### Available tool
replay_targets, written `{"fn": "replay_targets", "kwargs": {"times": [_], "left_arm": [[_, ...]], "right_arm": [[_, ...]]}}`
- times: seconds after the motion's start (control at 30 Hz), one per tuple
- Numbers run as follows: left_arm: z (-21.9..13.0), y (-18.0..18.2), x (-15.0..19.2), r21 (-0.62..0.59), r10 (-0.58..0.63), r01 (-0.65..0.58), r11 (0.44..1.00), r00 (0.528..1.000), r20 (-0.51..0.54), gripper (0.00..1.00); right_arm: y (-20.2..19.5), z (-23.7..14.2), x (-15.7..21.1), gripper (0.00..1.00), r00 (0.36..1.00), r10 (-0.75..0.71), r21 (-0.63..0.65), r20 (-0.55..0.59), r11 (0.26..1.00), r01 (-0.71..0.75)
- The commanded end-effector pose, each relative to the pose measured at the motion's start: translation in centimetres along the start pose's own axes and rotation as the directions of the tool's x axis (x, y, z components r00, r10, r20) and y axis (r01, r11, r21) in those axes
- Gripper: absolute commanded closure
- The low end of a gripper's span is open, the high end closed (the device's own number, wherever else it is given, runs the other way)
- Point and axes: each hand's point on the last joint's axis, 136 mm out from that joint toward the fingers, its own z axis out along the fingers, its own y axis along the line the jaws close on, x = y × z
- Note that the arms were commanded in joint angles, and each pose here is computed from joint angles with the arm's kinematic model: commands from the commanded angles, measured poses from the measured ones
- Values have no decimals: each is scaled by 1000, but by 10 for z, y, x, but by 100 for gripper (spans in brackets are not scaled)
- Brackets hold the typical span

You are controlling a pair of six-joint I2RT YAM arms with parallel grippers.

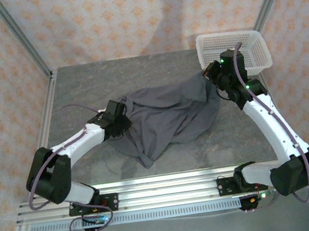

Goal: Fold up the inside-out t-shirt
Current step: Flatten out the T-shirt at the center of the table.

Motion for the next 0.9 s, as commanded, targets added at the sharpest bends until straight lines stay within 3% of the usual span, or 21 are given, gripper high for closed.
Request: {"fn": "replay_targets", "kwargs": {"times": [0.0,0.27,0.37,0.7,0.87], "left_arm": [[-4,3,-4,-33,-103,104,994,994,46,63],[26,-3,2,-84,-124,123,989,992,-6,62],[33,5,-2,-141,-104,106,984,994,20,61],[55,9,-3,-169,-85,84,982,996,2,61],[54,23,0,-213,-85,84,974,996,4,71]], "right_arm": [[4,-7,-3,100,1000,1,-24,18,1000,-1],[1,-8,-3,100,1000,-10,-8,17,1000,10],[2,-15,-6,100,999,-11,-15,36,1000,12],[4,-13,-5,100,1000,-9,-25,25,1000,10],[4,-14,-6,100,1000,-11,-22,28,1000,12]]}}
